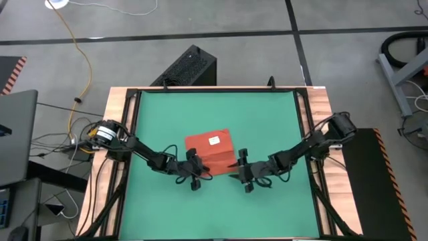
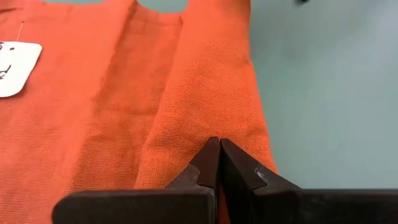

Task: Roll towel
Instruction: Roll the orange towel

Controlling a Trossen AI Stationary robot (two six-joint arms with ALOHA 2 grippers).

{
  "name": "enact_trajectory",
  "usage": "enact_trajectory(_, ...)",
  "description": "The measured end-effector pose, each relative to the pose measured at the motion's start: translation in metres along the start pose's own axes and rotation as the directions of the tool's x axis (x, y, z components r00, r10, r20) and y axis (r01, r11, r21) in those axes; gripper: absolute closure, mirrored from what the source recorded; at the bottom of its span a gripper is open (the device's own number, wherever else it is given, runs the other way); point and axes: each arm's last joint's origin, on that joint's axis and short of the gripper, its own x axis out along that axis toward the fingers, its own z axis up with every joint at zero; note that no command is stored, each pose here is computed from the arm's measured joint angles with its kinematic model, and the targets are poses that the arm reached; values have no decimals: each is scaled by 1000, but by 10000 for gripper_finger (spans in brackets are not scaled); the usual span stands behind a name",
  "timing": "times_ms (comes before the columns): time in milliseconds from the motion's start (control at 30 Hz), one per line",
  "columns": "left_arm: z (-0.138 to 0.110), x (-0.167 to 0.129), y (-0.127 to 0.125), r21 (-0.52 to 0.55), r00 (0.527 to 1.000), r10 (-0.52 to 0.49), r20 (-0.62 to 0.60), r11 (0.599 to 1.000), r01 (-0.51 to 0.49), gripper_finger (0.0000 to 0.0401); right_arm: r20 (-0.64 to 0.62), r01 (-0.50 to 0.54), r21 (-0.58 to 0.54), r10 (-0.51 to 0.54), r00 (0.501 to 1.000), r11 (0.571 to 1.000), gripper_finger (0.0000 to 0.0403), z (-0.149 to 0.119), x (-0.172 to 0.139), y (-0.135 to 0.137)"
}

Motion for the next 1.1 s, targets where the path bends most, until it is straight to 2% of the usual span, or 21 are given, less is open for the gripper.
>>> enact_trajectory(233,0,0,1,-6,1000,-17,-13,1000,17,401,-134,9,-42,-14,991,999,184,-29,20,-5)
enact_trajectory(567,-3,0,1,-2,998,-43,-50,999,43,401,-256,40,58,-24,966,997,194,-60,40,-14)
enact_trajectory(733,-2,0,0,3,993,-96,-63,995,96,401,-284,47,90,-19,959,995,248,-62,39,-14)
enact_trajectory(967,4,-4,-3,-9,983,-175,-51,985,175,401,-292,81,145,-36,956,986,372,-63,38,-11)
enact_trajectory(1100,19,-16,-6,26,978,-210,-3,977,210,401,-284,77,200,-18,959,977,380,-61,36,-7)
